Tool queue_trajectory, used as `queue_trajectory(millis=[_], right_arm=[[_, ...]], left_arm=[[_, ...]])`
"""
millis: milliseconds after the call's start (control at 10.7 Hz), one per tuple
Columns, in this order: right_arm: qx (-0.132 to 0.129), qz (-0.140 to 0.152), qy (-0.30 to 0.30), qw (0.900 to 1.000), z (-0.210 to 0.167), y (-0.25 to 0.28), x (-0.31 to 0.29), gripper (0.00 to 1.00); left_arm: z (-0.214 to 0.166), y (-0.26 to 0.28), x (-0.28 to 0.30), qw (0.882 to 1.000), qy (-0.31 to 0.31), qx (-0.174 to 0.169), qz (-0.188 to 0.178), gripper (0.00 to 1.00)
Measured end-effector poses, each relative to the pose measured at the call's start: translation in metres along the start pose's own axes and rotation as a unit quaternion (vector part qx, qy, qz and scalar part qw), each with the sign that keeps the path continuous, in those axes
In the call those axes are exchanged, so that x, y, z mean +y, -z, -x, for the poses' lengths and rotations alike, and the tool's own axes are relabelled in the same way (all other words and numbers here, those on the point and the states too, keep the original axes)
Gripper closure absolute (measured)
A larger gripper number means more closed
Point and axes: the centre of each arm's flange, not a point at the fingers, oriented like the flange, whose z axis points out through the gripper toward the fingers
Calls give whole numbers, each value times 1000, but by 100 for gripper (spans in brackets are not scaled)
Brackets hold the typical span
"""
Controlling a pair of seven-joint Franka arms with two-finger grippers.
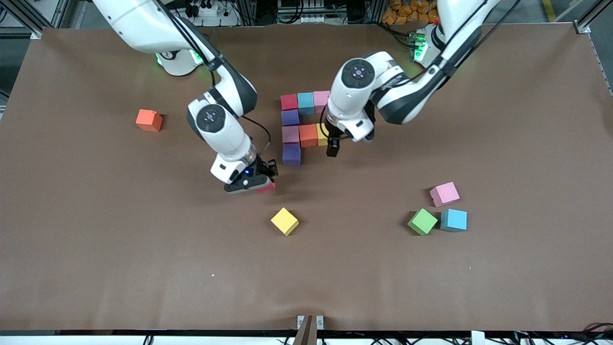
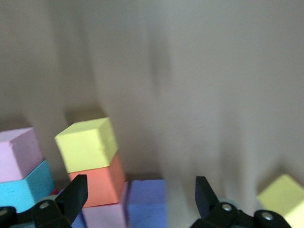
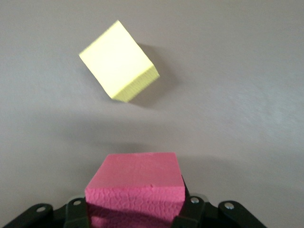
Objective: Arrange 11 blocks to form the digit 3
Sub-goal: 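Set yellow below orange with the left gripper while the right gripper lifts red, then release the red cube below purple while the left gripper reaches green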
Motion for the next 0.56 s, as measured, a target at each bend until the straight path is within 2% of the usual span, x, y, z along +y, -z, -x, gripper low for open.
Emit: queue_trajectory(millis=[93, 280, 560], right_arm=[[2, 7, -10, 1000, -7, -6, -9, 40], [-11, 38, -24, 999, -19, -9, -27, 40], [-18, 60, -33, 997, -14, -19, -50, 40]], left_arm=[[-17, 16, 21, 1000, -15, 3, 4, 0], [-56, 45, 59, 998, -67, 7, 13, 0], [-116, 70, 98, 985, -173, 15, 13, 0]])
